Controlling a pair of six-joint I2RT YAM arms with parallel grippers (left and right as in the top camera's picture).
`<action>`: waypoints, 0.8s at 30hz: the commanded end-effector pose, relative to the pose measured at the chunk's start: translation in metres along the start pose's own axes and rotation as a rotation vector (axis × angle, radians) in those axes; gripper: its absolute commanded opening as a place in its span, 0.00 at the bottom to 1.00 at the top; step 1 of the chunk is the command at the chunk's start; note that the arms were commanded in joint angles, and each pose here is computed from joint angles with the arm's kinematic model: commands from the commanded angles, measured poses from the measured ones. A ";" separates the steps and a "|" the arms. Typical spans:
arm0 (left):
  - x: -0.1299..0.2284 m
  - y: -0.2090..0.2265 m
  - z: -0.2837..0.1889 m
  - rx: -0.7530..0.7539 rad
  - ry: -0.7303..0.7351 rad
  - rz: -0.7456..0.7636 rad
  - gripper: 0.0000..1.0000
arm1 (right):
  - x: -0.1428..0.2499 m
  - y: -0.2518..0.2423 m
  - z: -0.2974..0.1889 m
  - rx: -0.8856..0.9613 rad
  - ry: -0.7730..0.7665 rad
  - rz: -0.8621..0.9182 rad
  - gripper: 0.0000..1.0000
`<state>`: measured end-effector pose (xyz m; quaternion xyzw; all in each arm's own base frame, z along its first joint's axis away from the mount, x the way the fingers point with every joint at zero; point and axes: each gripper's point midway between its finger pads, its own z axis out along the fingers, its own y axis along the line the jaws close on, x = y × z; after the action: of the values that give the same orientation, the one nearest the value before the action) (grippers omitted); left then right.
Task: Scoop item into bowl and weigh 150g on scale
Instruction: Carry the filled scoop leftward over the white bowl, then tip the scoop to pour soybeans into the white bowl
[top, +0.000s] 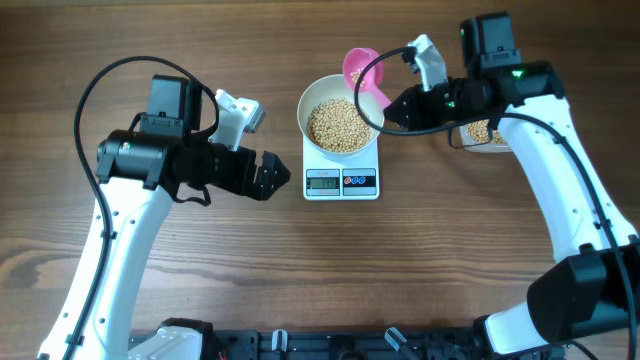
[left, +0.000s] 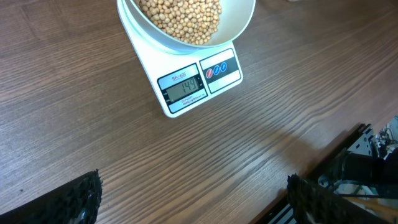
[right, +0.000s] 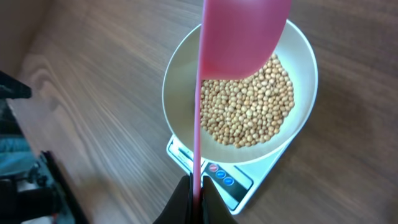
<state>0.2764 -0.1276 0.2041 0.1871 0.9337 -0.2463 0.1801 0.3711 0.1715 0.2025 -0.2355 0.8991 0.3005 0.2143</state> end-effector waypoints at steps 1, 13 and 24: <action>-0.002 -0.007 -0.005 0.018 -0.019 0.034 1.00 | -0.003 -0.010 0.007 0.103 0.018 -0.069 0.04; -0.002 -0.007 -0.005 0.018 -0.019 0.034 1.00 | 0.001 -0.014 0.016 0.235 0.065 -0.125 0.04; -0.002 -0.007 -0.005 0.018 -0.019 0.034 1.00 | 0.007 -0.010 0.023 0.312 0.122 -0.242 0.04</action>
<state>0.2765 -0.1276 0.2041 0.1872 0.9337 -0.2463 0.1803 0.3728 0.1792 0.1808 -0.3041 0.9142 0.1454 0.2249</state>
